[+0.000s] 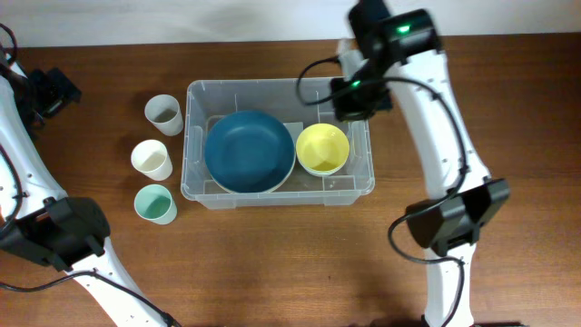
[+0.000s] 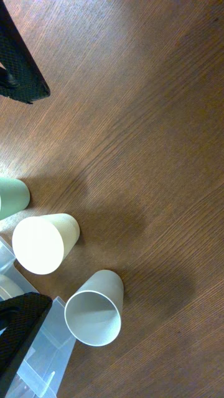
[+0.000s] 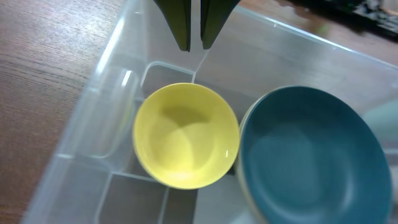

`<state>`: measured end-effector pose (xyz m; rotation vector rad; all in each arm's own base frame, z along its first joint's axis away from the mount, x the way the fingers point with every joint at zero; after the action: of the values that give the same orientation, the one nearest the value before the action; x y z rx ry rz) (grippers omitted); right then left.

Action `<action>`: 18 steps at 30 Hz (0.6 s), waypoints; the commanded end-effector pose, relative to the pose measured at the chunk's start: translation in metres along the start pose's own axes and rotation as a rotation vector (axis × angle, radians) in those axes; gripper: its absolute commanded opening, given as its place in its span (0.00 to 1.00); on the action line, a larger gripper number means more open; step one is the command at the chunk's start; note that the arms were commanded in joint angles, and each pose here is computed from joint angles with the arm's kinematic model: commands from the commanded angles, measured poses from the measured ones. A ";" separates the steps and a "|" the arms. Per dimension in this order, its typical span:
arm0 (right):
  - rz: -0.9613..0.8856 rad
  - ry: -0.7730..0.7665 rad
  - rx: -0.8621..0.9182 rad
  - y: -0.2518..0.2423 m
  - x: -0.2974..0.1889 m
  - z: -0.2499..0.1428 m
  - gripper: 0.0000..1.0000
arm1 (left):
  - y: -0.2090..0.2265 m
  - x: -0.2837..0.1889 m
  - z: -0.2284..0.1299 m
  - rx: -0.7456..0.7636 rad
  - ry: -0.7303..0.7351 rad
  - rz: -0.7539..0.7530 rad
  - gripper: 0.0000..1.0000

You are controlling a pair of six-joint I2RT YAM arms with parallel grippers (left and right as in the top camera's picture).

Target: Pack container

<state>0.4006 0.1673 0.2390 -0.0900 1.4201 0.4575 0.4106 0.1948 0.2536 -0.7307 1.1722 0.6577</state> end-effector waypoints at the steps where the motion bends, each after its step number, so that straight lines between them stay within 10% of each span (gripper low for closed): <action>1: -0.135 -0.019 -0.012 0.016 -0.010 -0.007 0.04 | 0.002 -0.001 0.001 -0.017 -0.004 0.003 1.00; 18: -0.135 0.125 -0.031 0.016 0.085 -0.017 0.04 | 0.002 -0.001 0.000 -0.016 -0.004 0.003 0.99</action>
<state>0.3855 0.2009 0.1642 -0.2387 1.5225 0.3883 0.4106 0.1948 0.2536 -0.7310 1.1722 0.6574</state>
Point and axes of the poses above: each gripper's point midway between its finger pads, its own x axis out along the fingers, its own y axis along the line the jaws close on, z = x × y, the point moved 3 cm from there along -x, back along the fingers, and after that the axes turned 9 degrees about -x, right-handed, at the moved point
